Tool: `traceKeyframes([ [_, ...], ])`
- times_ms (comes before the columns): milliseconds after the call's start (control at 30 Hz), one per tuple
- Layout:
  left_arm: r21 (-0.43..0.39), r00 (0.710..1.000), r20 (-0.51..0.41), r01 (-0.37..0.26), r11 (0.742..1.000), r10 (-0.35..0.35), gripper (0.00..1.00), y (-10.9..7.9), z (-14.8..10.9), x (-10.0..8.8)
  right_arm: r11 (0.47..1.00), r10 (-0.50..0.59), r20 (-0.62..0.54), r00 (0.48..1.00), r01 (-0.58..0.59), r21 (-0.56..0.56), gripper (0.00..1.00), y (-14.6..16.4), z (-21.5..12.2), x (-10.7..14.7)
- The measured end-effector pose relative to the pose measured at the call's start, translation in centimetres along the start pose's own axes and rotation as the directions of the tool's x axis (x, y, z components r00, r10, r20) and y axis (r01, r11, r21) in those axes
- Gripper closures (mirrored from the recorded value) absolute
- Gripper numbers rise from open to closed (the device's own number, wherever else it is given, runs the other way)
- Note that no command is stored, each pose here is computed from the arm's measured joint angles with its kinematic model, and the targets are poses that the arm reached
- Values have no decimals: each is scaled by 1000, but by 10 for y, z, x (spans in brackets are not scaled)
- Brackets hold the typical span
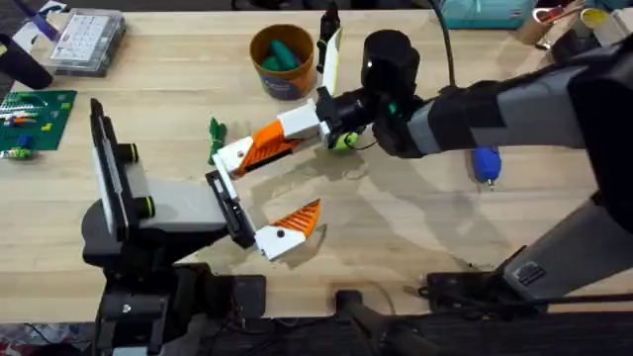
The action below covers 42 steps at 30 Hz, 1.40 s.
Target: Pick up the gripper from the table and insert it into the empty holder that is missing its gripper. Then pick up a screw, insert it into the mounting hole, and use the screwdriver to tighten it. Finally, clean up the table by picking up the vegetable and placing it into the bucket.
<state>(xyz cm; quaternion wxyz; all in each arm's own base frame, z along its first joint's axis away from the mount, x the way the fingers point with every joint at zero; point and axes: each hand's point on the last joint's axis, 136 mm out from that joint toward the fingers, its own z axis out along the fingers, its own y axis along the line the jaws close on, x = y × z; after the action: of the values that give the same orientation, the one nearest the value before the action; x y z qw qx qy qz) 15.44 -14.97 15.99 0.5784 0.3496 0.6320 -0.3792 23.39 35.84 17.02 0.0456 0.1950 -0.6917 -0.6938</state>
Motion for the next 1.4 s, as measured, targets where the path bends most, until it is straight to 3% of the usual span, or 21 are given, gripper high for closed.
traceKeyframes([
  [100,-1,1000,0,0,1000,0,15,0,0,0,1000,0,0,1000,0,0,973,0,0,0],
  [133,-1,1000,0,-1,1000,1,15,0,0,0,1000,3,0,1000,-3,0,895,0,0,0],
  [167,0,1000,0,0,1000,0,14,0,0,0,1000,3,1,1000,-3,1,794,0,0,0],
  [333,46,1000,-3,10,999,-10,14,-8,1,1,1000,-4,-4,1000,5,1,86,1,8,2],
  [367,56,1000,-4,12,998,-11,14,-10,1,1,1000,-8,-10,1000,8,-1,26,2,11,3],
  [800,81,1000,-5,17,997,-16,14,-14,0,1,1000,-6,-7,1000,6,-1,7,2,11,2],
  [1167,81,1000,-5,16,997,-16,14,-14,0,1,1000,18,17,1000,-18,-9,6,0,-31,-11],
  [1400,81,1000,-5,17,997,-16,14,-14,0,1,998,-53,63,997,55,-21,6,3,-44,-8],
])
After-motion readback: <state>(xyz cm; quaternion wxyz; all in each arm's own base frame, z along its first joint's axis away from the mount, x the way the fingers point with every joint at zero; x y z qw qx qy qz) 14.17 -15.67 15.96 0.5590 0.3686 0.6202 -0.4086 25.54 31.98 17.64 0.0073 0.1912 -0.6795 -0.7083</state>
